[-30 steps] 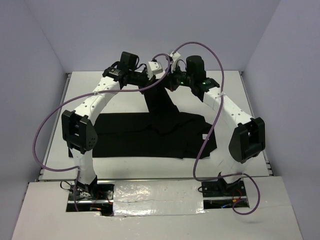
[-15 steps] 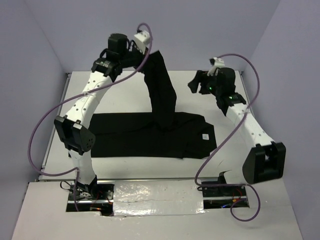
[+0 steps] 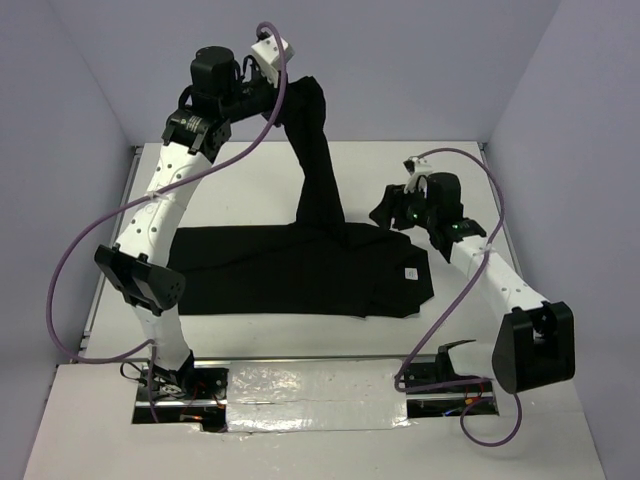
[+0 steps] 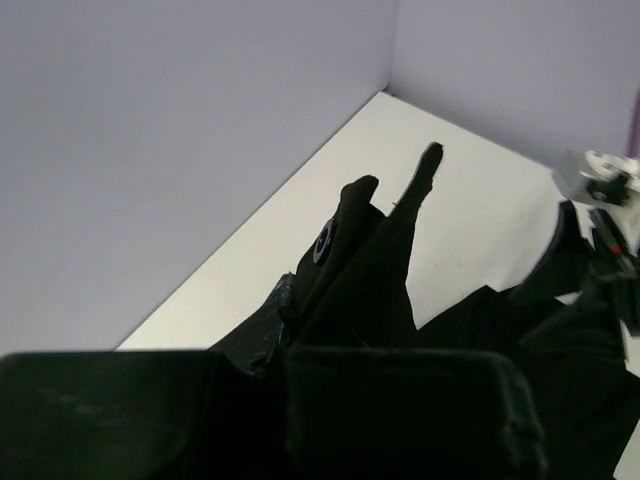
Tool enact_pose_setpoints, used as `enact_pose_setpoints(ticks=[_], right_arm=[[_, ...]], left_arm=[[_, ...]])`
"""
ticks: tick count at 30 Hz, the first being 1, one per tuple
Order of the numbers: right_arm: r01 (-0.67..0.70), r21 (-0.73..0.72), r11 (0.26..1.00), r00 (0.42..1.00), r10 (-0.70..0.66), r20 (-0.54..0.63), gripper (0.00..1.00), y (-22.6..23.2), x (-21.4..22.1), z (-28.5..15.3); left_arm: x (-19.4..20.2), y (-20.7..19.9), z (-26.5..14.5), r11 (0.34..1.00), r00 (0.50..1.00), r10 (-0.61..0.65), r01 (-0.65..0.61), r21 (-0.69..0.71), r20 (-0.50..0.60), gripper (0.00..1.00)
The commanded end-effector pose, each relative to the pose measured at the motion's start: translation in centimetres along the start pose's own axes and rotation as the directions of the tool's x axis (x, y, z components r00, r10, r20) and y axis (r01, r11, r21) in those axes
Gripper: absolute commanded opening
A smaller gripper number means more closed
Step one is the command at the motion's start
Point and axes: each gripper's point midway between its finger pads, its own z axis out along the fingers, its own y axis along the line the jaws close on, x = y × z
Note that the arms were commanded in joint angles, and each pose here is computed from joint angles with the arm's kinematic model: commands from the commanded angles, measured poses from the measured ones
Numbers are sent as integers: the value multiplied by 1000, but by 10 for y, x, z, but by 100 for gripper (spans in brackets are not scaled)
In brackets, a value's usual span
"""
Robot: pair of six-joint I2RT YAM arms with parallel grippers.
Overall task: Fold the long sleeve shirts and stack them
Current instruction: Fold the shirt
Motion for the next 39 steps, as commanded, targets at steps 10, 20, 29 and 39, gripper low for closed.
enact_pose_setpoints(ticks=[10, 20, 29, 39], right_arm=[[362, 120, 924, 865, -381, 328, 72, 109, -72, -21], [430, 275, 860, 577, -496, 649, 71, 212, -141, -34], [407, 411, 816, 557, -578, 596, 61, 220, -161, 27], [411, 446, 795, 620, -603, 502, 0, 201, -166, 73]], left_arm=[[28, -6, -28, 848, 862, -505, 486, -210, -46, 0], [26, -19, -33, 674, 684, -728, 703, -226, -42, 0], [35, -23, -29, 653, 657, -751, 725, -219, -66, 0], [55, -29, -23, 683, 674, -730, 707, -184, -118, 0]])
